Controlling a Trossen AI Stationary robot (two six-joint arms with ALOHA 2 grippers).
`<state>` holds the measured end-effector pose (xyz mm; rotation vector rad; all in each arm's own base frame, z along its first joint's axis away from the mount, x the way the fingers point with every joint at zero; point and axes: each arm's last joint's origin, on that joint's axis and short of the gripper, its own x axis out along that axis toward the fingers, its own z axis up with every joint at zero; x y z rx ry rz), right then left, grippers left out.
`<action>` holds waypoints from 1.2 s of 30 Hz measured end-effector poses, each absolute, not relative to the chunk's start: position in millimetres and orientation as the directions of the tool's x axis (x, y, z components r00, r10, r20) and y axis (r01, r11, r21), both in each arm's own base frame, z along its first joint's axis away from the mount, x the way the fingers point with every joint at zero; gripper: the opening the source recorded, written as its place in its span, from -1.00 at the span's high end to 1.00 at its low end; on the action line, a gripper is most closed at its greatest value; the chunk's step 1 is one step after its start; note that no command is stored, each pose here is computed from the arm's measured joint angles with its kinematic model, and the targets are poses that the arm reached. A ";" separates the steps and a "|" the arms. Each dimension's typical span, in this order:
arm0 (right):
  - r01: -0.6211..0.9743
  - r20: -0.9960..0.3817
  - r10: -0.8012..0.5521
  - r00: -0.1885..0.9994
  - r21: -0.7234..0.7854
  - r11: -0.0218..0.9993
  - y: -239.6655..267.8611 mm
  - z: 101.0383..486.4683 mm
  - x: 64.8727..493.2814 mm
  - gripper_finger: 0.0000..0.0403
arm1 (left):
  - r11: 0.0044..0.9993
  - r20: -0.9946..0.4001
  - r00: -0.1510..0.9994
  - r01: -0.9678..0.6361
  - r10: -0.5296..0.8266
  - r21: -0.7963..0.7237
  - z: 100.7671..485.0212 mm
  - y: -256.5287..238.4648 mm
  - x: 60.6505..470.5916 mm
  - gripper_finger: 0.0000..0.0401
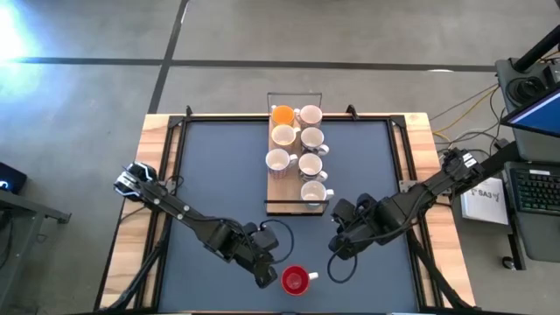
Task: Place coffee mugs
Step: Put the red mug on the shelf
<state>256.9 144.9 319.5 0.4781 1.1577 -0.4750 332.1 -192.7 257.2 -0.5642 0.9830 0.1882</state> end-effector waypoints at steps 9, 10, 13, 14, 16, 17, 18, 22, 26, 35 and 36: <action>0.599 -0.943 -0.111 0.315 0.106 0.794 146.5 314.9 255.1 0.52 | 0.839 -0.803 0.582 -0.367 -0.129 -0.402 238.4 -204.1 347.7 0.85; 0.596 -0.943 -0.110 0.315 0.106 0.796 147.4 314.9 254.6 0.52 | 0.838 -0.802 0.584 -0.368 -0.130 -0.403 237.6 -204.5 348.3 0.85; 0.587 -0.943 -0.101 0.316 0.110 0.802 150.2 314.8 253.3 0.53 | 0.827 -0.796 0.591 -0.375 -0.134 -0.418 237.8 -205.0 349.2 0.83; 0.584 -0.944 -0.099 0.315 0.111 0.804 151.2 314.8 252.7 0.53 | 0.824 -0.795 0.592 -0.379 -0.135 -0.422 237.8 -205.2 349.4 0.81; 0.579 -0.944 -0.096 0.316 0.112 0.808 152.7 314.8 251.8 0.52 | 0.819 -0.787 0.600 -0.377 -0.140 -0.433 238.5 -205.6 350.2 0.75; 0.577 -0.944 -0.096 0.316 0.111 0.809 153.3 314.8 251.4 0.52 | 0.818 -0.785 0.603 -0.376 -0.141 -0.436 238.7 -205.8 350.5 0.71; 0.575 -0.944 -0.094 0.317 0.112 0.811 154.0 314.8 251.1 0.52 | 0.817 -0.782 0.606 -0.374 -0.144 -0.440 239.0 -206.0 350.8 0.66; 0.582 -0.944 -0.091 0.318 0.119 0.804 156.8 314.7 249.4 0.52 | 0.813 -0.775 0.615 -0.371 -0.147 -0.448 239.7 -205.1 352.5 0.47; 0.558 -0.944 -0.086 0.319 0.114 0.822 161.1 314.7 246.5 0.52 | 0.794 -0.775 0.616 -0.398 -0.141 -0.461 239.2 -202.9 354.0 0.34; 0.506 -0.944 -0.140 0.299 0.033 0.862 160.8 302.9 242.9 0.52 | 0.765 -0.768 0.626 -0.426 -0.137 -0.484 221.2 -205.5 366.4 0.32; 0.507 -0.946 -0.146 0.289 0.022 0.862 160.3 299.8 242.2 0.52 | 0.758 -0.766 0.627 -0.431 -0.138 -0.489 220.5 -205.7 367.0 0.32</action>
